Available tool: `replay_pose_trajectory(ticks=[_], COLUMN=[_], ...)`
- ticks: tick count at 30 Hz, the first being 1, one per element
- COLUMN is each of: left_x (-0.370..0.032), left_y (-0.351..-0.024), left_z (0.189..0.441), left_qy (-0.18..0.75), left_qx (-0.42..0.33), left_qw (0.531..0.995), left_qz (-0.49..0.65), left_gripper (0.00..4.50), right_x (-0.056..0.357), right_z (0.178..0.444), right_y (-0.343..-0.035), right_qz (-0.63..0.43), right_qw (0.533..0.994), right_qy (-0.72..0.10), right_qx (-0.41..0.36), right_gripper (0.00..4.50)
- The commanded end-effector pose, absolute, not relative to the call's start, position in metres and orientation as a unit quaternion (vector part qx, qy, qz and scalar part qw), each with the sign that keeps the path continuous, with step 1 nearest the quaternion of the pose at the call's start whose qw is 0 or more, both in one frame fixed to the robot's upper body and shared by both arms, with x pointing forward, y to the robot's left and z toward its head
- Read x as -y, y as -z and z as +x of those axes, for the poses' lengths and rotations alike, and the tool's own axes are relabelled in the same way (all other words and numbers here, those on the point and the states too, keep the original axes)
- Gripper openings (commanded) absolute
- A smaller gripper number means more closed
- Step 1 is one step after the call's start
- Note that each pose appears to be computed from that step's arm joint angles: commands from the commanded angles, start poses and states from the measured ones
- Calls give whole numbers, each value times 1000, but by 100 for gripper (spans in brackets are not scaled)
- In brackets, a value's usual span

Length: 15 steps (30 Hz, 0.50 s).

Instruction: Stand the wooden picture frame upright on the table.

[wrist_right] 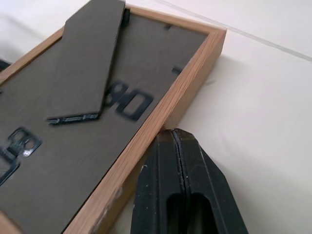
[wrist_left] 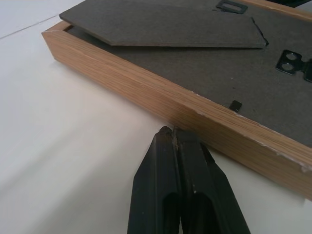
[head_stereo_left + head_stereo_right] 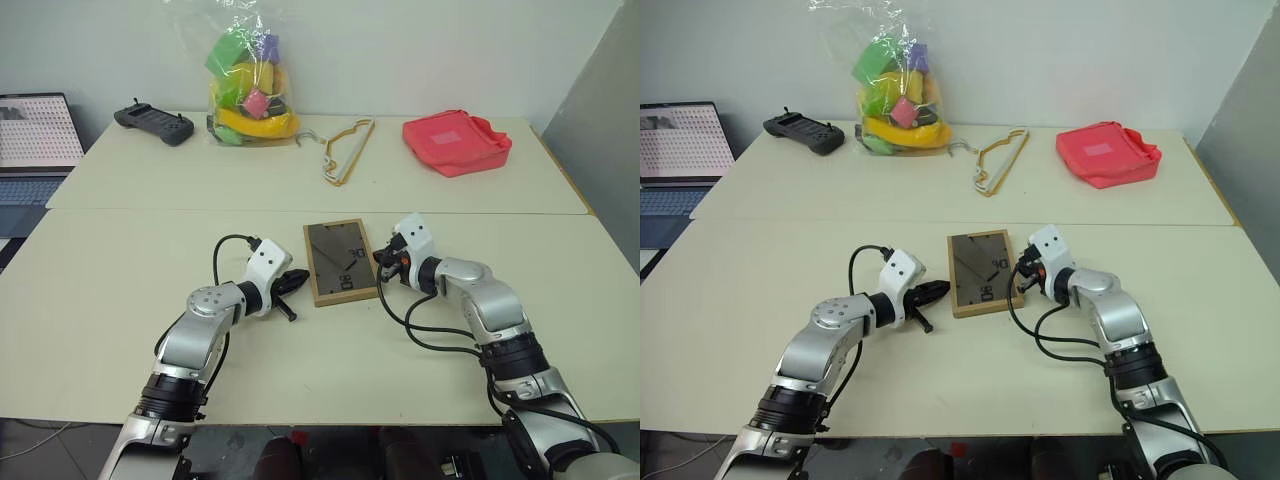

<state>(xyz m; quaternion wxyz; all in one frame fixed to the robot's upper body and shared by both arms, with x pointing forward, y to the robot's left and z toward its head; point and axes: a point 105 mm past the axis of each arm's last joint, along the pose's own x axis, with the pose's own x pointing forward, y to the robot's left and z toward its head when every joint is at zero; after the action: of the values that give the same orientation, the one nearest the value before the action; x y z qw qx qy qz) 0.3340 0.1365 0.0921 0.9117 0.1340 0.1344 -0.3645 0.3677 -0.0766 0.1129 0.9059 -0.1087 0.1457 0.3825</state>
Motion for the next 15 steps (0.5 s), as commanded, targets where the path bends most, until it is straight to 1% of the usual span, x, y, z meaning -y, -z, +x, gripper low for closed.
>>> replay_pose_trajectory(ticks=[1, 7, 9, 10, 11, 13, 15], left_x=[-130, -138, -142, -145, -149, -160, -174], left_y=[-101, -105, -106, -105, -106, -107, -115], left_z=[303, 271, 262, 259, 257, 257, 262], left_qy=[400, 413, 415, 417, 417, 409, 404], left_qx=[-135, -168, -184, -193, -200, -208, -224], left_qw=[896, 885, 883, 882, 881, 884, 887], left_qz=[136, 131, 116, 104, 96, 86, 1], left_gripper=[3, 3, 3, 3, 3, 3, 40], right_x=[62, 70, 82, 91, 97, 102, 101], right_z=[346, 331, 336, 343, 349, 358, 367], right_y=[-122, -118, -113, -111, -110, -113, -120], right_qz=[-113, -122, -146, -173, -196, -209, -202], right_qw=[880, 866, 871, 875, 877, 880, 884], right_qy=[-440, -460, -440, -424, -412, -403, -403], right_qx=[-137, -156, -160, -158, -152, -141, -124], right_gripper=[0, 0, 0, 0, 0, 0, 0])
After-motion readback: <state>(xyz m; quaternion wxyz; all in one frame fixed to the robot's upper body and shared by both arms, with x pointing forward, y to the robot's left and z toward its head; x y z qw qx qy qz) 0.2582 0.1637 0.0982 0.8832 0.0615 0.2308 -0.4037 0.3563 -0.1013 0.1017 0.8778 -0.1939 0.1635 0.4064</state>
